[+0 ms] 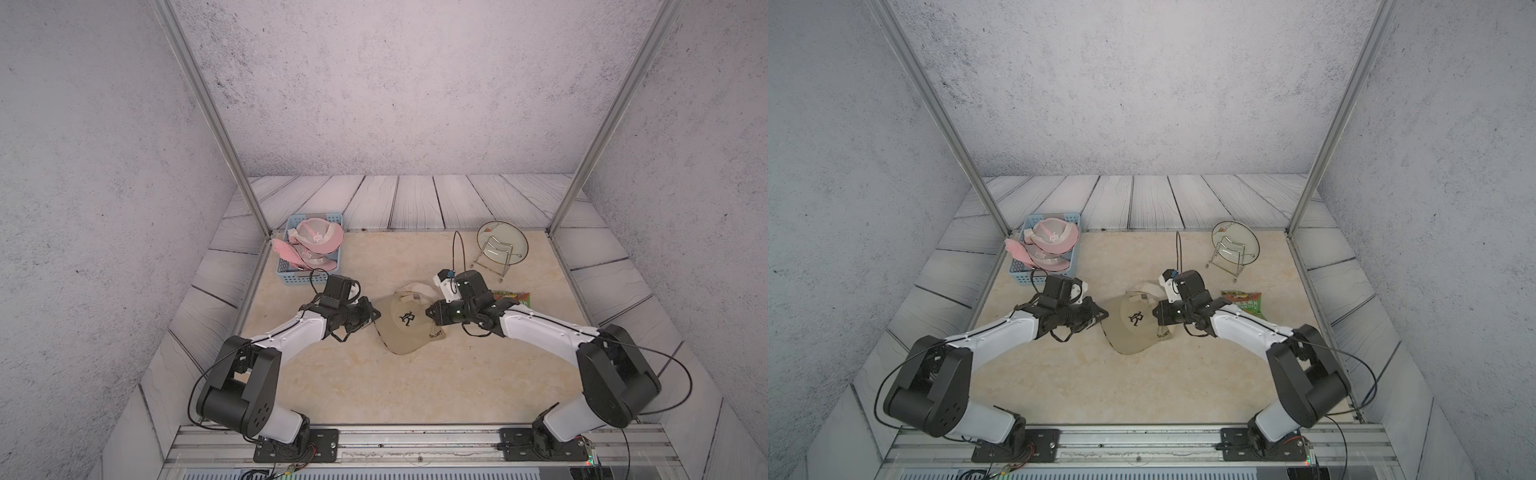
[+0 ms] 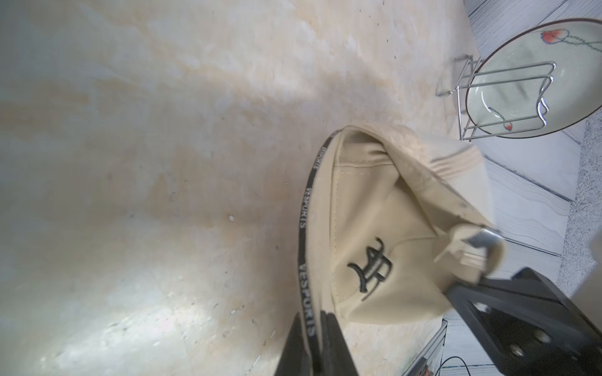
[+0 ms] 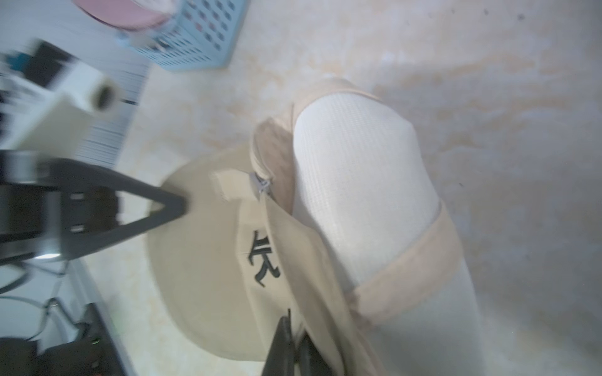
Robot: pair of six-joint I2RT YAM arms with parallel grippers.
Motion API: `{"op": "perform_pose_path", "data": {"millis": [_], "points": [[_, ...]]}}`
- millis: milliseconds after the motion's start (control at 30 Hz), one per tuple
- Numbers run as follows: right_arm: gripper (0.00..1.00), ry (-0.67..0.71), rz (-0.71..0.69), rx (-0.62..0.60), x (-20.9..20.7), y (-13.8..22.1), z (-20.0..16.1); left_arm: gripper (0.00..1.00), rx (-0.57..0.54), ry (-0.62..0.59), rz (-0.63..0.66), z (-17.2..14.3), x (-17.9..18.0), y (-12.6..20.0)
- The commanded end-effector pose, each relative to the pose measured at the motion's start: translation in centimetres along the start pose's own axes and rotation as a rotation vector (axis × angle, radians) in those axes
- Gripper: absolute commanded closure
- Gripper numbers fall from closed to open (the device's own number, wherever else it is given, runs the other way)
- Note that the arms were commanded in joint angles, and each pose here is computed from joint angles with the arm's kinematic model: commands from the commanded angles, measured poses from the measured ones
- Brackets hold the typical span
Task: Turn the baseball cap inside out
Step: Turn over the baseball cap.
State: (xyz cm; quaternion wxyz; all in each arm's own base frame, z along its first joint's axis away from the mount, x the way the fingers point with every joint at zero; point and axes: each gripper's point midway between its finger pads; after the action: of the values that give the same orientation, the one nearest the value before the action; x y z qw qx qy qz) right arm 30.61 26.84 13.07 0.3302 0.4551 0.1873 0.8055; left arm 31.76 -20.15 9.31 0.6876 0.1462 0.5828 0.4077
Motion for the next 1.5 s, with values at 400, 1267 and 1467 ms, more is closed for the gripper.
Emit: {"op": "perform_pose_path", "data": {"millis": [400, 1267, 1467], "points": [[1.0, -0.16, 0.074, -0.183, -3.8, 5.0, 3.3, 1.0, -0.003, -0.075, -0.062, 0.0, -1.1, 2.3], [0.59, 0.294, 0.008, 0.279, 0.7, -1.0, -4.3, 1.0, 0.19, -0.126, -0.088, -2.4, -1.9, -0.4], [0.59, 0.291, -0.116, 0.363, -1.4, -4.1, -5.2, 1.0, 0.187, -0.129, -0.088, -2.3, -2.1, -0.3]]}}
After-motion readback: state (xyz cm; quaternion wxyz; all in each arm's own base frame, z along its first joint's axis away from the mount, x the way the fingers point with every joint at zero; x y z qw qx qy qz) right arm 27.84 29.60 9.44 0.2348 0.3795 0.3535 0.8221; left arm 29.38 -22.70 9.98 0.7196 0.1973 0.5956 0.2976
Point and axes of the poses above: each gripper's point midway between its finger pads, its own y axis back along the fingers, its own x axis along the line the jaws close on, z = x × y, and after that the axes turned 5 degrees about -y, right-handed
